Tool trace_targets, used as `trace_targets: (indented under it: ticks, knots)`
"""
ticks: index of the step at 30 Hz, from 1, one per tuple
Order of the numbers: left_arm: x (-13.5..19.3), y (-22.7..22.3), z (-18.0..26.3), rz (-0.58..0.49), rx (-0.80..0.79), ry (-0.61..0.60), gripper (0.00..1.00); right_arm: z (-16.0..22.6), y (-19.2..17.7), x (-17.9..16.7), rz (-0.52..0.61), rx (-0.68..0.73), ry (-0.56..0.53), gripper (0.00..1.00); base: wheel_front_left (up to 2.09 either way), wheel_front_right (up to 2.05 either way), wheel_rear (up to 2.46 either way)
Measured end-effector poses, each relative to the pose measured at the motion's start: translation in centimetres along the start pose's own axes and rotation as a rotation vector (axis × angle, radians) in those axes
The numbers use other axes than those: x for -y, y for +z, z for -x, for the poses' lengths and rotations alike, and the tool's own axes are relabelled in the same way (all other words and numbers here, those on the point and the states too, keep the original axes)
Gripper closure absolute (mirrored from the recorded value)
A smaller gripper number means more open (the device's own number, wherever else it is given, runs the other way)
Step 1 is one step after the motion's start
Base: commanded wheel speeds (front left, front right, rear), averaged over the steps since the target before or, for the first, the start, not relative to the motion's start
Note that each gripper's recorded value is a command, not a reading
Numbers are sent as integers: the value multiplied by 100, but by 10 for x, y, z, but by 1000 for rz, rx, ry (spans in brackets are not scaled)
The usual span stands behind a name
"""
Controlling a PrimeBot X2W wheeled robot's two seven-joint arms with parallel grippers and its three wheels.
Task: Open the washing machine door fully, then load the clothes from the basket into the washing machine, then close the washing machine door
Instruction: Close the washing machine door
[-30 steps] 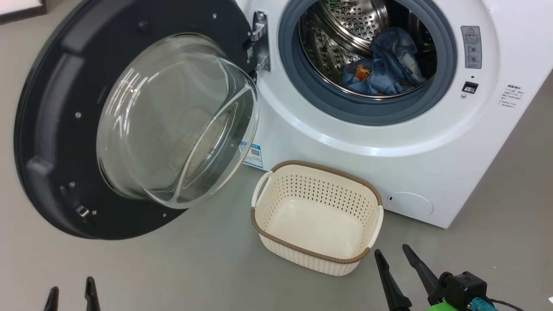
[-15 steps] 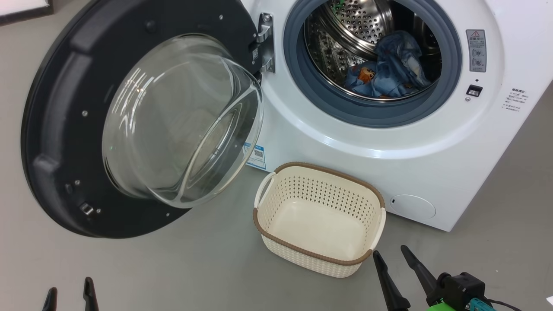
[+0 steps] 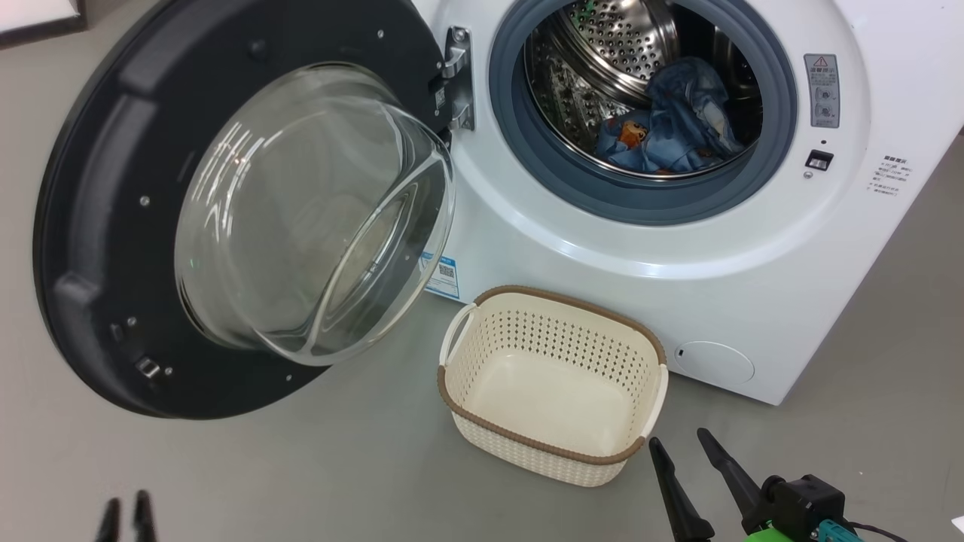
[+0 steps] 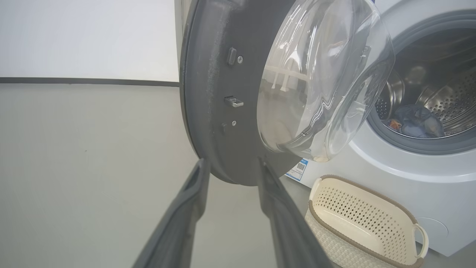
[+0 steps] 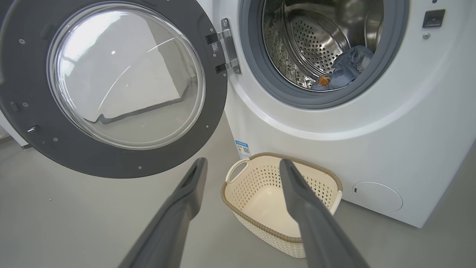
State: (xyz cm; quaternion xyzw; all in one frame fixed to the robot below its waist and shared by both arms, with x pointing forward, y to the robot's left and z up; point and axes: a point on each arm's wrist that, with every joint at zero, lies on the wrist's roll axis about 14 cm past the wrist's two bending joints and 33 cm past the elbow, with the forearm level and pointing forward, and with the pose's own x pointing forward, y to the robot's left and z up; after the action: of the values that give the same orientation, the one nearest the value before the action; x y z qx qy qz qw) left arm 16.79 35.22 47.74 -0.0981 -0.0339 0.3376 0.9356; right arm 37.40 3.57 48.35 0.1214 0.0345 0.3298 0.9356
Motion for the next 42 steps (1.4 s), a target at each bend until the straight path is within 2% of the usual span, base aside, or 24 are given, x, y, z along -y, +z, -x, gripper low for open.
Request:
trace_targets:
  ticks: [6,14,18,25,30,42]
  knots:
    - [-2,-1,2,5,-2,6,100,0,3,-2,6,7,3,0,0,0,0]
    - [-13,2,3,90,16,51,100,1,7,-3,-3,18,2,0,0,0,0]
    - [-23,8,2,79,36,67,100,1,9,-4,-2,23,3,0,0,0,0]
    - [-45,52,-20,74,162,97,100,2,11,-3,-1,28,1,0,0,0,0]
    - [-63,90,-36,30,255,111,100,2,10,-2,-4,29,-4,0,0,0,0]
    - [-91,135,-73,103,350,161,100,7,7,9,-12,24,-36,0,0,0,0]
